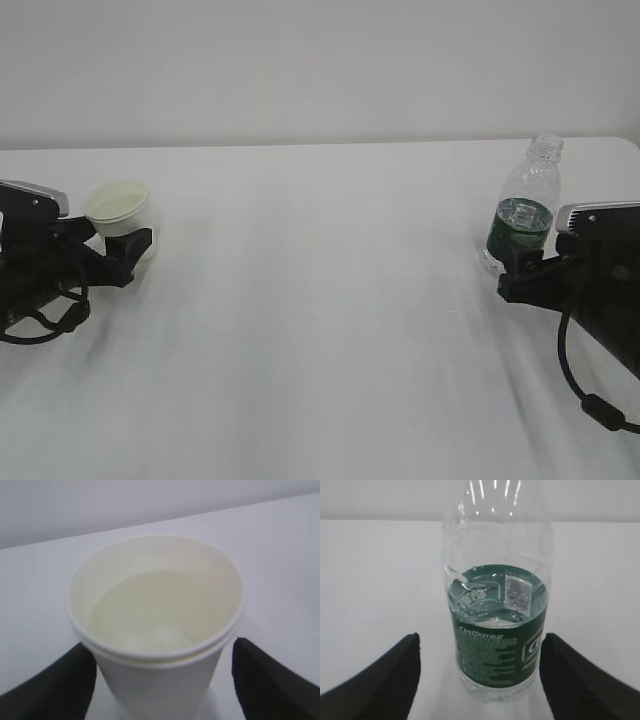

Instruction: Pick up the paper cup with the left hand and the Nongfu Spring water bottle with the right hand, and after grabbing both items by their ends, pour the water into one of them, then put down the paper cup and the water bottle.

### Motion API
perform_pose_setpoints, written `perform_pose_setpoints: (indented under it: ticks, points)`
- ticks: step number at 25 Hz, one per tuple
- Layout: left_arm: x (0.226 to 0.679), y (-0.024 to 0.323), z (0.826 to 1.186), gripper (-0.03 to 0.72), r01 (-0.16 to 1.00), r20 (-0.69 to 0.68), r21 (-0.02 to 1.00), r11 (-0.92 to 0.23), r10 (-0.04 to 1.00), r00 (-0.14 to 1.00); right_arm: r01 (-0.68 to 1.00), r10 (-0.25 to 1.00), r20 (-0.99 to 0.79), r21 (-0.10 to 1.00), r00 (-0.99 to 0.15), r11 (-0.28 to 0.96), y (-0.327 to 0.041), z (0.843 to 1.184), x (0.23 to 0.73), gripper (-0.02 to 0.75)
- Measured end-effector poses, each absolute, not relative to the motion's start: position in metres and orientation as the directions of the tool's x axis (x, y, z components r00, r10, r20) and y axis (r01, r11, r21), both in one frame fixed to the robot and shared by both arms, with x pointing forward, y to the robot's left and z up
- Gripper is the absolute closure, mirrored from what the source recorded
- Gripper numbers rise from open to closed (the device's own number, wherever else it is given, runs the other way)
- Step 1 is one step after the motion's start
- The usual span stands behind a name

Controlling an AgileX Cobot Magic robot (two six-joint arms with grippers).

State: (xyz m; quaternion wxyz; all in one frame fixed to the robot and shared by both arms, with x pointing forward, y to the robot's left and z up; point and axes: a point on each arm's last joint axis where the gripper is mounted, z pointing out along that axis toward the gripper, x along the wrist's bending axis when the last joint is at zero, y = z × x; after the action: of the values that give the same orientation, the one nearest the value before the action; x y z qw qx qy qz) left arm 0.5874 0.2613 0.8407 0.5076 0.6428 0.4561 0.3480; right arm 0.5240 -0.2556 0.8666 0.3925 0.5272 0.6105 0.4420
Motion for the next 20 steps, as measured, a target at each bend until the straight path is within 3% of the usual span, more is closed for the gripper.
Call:
perform_pose_setpoints:
  ticks: [12, 20]
  points:
    - [0.56, 0.263, 0.831, 0.082, 0.32, -0.044, 0.945, -0.068, 0.943, 0.331, 0.297, 0.99, -0.011, 0.953, -0.138, 0.052, -0.255, 0.867, 0.524, 0.183]
    - [0.55, 0.263, 0.855, 0.093, 0.279, -0.031, 0.958, -0.066, 0.943, 0.33, 0.296, 0.989, -0.013, 0.953, -0.148, 0.057, -0.254, 0.867, 0.524, 0.183]
